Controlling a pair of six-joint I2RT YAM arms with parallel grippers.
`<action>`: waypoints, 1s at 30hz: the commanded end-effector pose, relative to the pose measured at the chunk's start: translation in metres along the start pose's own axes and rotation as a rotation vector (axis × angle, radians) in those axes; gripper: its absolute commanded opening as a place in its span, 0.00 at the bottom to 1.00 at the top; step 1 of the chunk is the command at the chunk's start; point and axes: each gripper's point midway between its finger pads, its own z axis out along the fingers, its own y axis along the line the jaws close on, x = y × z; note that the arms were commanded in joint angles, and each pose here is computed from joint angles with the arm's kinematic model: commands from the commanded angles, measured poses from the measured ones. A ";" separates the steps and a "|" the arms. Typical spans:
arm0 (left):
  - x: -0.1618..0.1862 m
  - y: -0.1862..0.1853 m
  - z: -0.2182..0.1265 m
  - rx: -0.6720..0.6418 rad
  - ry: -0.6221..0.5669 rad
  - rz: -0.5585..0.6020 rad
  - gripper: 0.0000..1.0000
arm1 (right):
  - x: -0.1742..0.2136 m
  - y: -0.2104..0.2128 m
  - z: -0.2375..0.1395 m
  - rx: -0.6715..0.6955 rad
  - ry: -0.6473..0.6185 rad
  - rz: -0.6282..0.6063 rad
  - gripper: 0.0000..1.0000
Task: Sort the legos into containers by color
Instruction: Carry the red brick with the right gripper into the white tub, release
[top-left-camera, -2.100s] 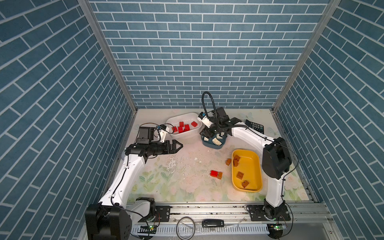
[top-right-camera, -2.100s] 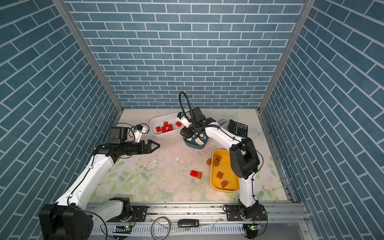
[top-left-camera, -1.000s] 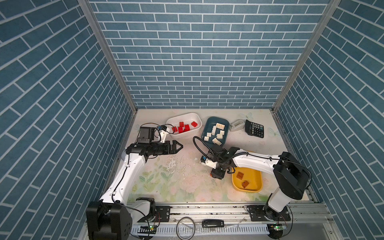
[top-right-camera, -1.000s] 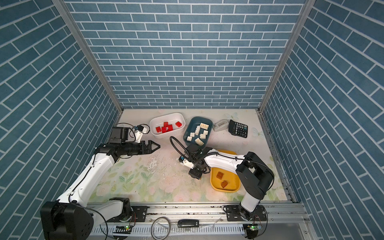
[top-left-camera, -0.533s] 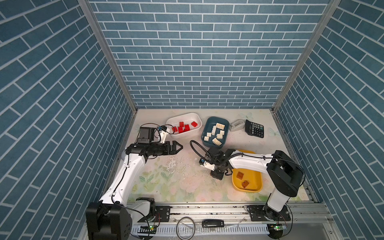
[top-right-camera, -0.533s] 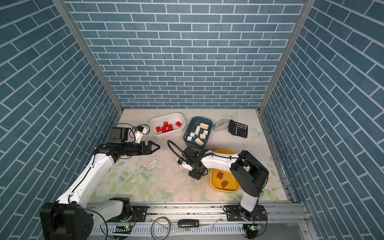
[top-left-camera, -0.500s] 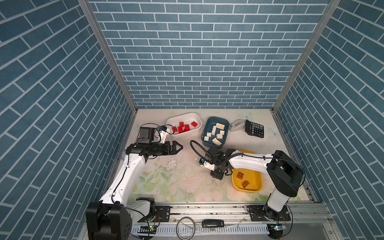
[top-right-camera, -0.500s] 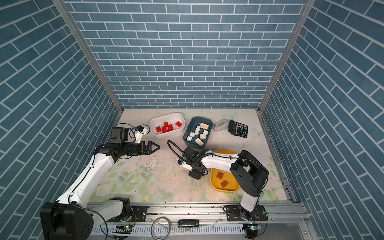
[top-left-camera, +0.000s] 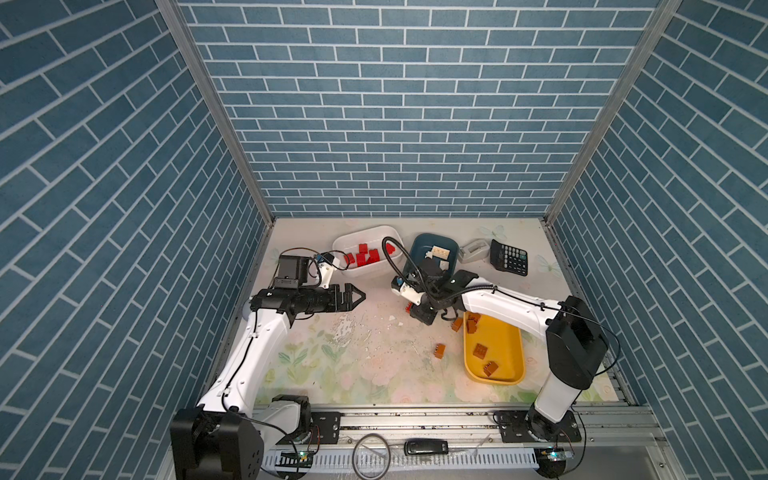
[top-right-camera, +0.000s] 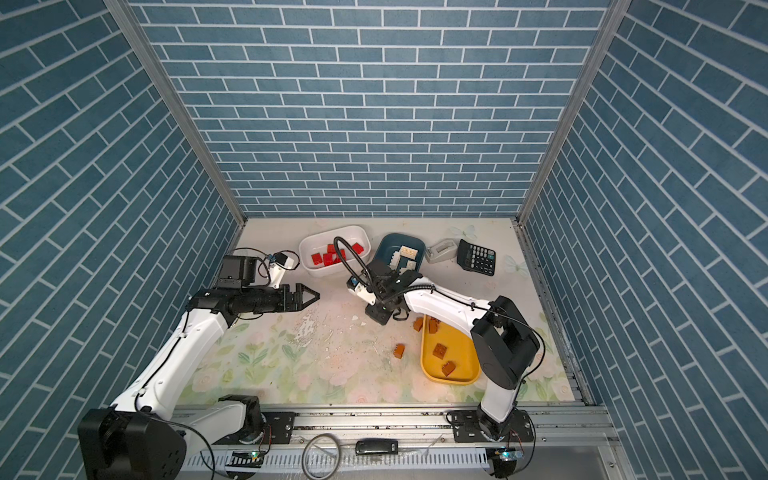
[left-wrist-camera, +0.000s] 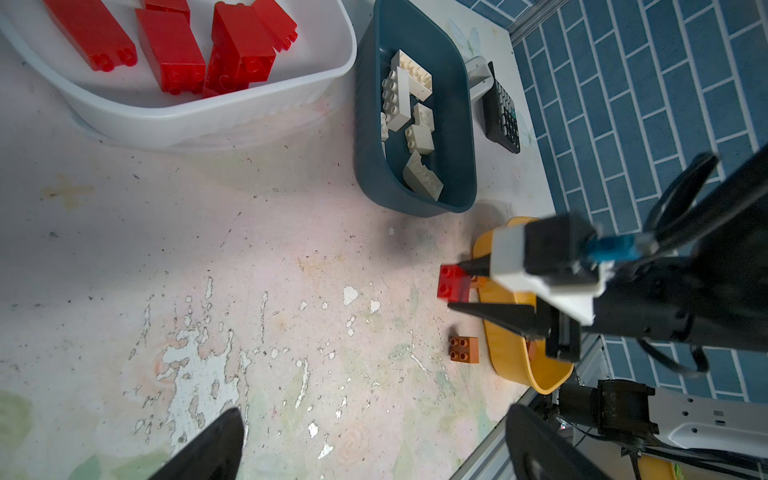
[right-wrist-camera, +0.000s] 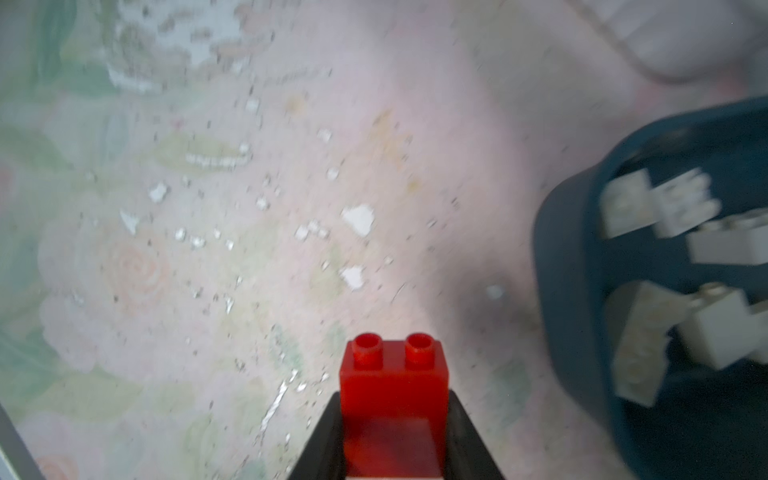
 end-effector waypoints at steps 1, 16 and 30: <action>0.001 -0.004 -0.005 0.015 -0.016 0.000 1.00 | -0.031 -0.025 0.010 0.000 -0.066 -0.002 0.21; 0.000 -0.006 -0.009 0.016 -0.031 0.002 1.00 | -0.139 -0.127 0.066 0.113 -0.243 0.035 0.22; 0.001 -0.005 -0.008 0.012 -0.014 0.004 1.00 | -0.162 -0.159 0.107 0.101 -0.327 0.102 0.40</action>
